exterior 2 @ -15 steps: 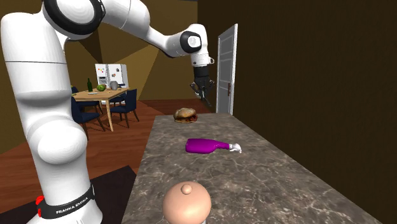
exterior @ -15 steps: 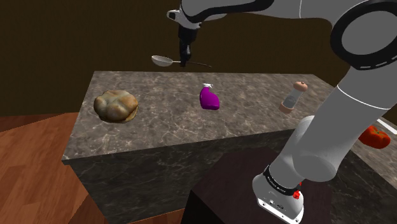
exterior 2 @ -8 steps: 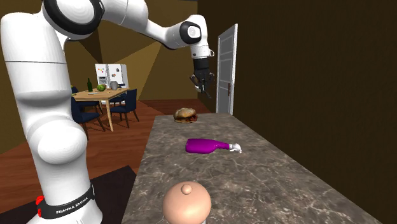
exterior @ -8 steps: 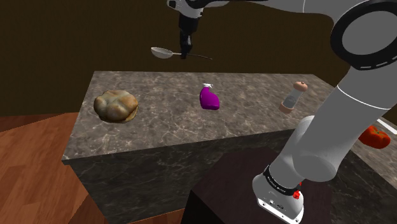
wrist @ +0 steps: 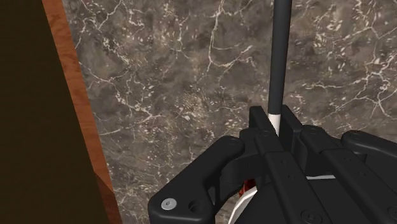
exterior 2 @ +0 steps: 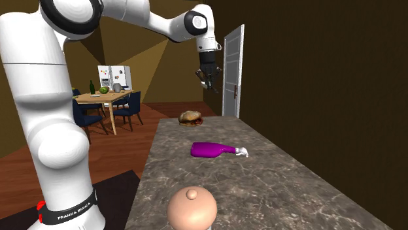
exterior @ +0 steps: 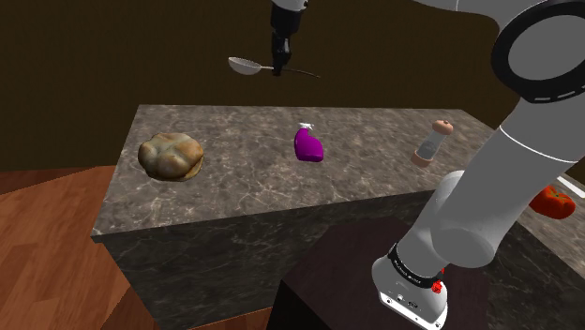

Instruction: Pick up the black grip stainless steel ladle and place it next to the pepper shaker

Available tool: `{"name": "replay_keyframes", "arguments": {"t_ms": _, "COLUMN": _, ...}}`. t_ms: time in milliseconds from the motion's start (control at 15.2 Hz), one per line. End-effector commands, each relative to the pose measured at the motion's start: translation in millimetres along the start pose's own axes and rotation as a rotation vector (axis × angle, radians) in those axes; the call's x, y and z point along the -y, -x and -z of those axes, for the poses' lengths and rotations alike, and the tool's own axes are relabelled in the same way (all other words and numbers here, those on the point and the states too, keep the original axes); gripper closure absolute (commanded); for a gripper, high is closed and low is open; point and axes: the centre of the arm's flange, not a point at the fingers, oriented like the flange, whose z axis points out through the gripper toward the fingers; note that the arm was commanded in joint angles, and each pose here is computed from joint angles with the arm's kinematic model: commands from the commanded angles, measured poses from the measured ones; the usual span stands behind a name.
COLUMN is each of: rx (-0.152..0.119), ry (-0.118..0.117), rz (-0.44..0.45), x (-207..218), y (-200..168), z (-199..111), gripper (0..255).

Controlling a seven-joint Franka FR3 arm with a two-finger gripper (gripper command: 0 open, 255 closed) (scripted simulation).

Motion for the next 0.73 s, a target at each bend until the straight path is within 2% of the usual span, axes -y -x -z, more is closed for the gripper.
{"name": "replay_keyframes", "arguments": {"t_ms": 0, "rx": 0.000, "ry": 0.000, "rz": 0.000, "x": -2, "y": 24, "z": 1, "gripper": 255}}
{"name": "replay_keyframes", "arguments": {"t_ms": 660, "rx": 0.000, "ry": 0.000, "rz": 0.000, "x": -10, "y": 156, "z": 4, "gripper": 255}}
